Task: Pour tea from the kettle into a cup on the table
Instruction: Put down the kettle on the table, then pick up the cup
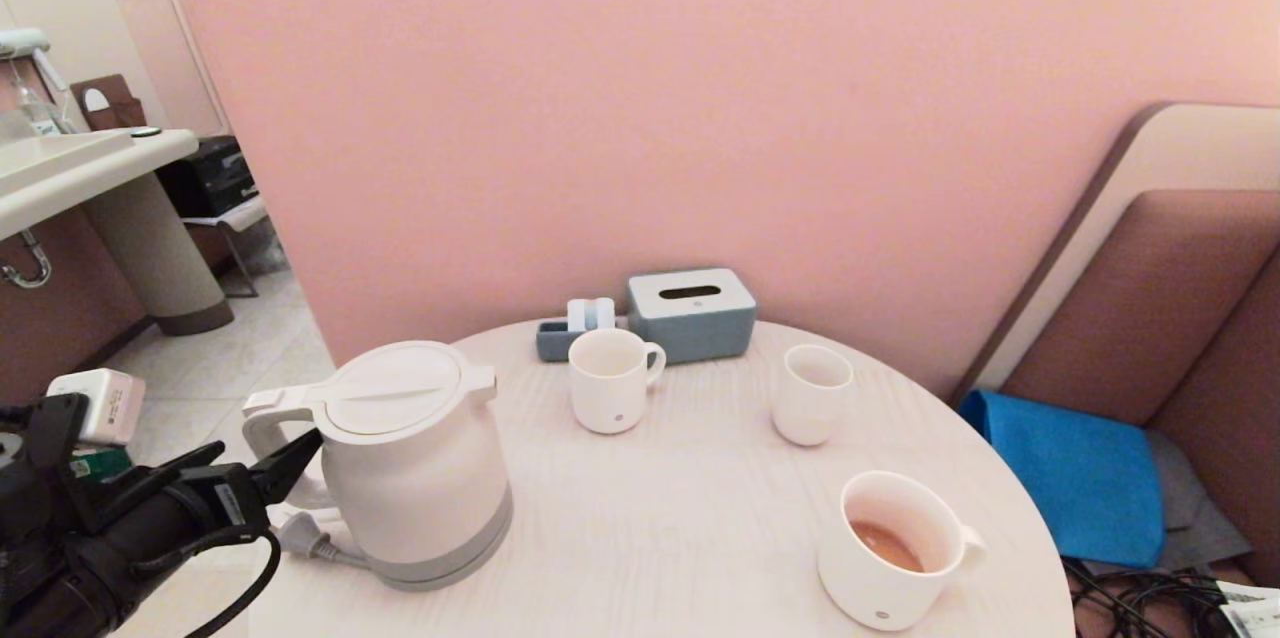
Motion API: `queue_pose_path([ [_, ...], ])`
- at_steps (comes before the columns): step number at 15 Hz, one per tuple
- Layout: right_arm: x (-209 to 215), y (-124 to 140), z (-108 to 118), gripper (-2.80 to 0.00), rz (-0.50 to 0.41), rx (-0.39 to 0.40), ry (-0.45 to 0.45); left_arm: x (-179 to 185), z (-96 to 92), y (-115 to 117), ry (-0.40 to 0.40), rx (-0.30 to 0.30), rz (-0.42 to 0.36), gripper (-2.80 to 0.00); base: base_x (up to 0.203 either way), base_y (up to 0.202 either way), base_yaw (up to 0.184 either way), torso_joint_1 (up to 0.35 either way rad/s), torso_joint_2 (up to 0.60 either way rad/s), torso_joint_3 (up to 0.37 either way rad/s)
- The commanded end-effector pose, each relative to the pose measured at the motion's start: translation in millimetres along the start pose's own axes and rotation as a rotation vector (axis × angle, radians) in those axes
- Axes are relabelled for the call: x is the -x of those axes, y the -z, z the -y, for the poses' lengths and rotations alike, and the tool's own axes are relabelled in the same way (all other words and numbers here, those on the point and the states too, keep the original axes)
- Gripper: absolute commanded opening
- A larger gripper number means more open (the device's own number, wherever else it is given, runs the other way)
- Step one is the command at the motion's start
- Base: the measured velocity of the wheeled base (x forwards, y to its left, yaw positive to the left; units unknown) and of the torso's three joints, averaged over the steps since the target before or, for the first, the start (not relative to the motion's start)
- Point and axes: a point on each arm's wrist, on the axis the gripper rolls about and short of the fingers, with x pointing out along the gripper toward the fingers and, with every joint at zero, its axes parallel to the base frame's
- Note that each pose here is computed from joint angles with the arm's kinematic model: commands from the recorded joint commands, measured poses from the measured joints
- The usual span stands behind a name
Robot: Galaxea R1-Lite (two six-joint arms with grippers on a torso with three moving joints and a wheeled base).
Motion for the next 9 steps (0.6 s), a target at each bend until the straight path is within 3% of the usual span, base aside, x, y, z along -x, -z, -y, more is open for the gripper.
queue_pose_path([
  [1, -0.1, 0.2, 0.0, -2.8, -0.001, 0.001, -0.001, 2.5, 0.4, -1.9, 0.001, 0.0, 0.019, 0.0, 0.0, 0.0, 0.0, 0.0, 0.0, 0.0],
  [5, 0.0, -0.1, 0.0, -2.8, 0.0, 0.001, -0.001, 12.5, -0.3, 2.1, -0.002, -0.03, 0.018, 0.0, 0.0, 0.0, 0.0, 0.0, 0.0, 0.0],
  [6, 0.0, 0.0, 0.0, -2.8, 0.0, 0.001, -0.001, 17.0, -0.7, 4.6, -0.003, -0.033, 0.014, -2.8, 0.0, 0.0, 0.0, 0.0, 0.0, 0.0],
  [9, 0.0, -0.2, 0.0, -2.8, 0.0, 0.001, -0.001, 30.8, -0.7, 6.4, 0.001, -0.043, 0.037, -2.8, 0.0, 0.0, 0.0, 0.0, 0.0, 0.0],
])
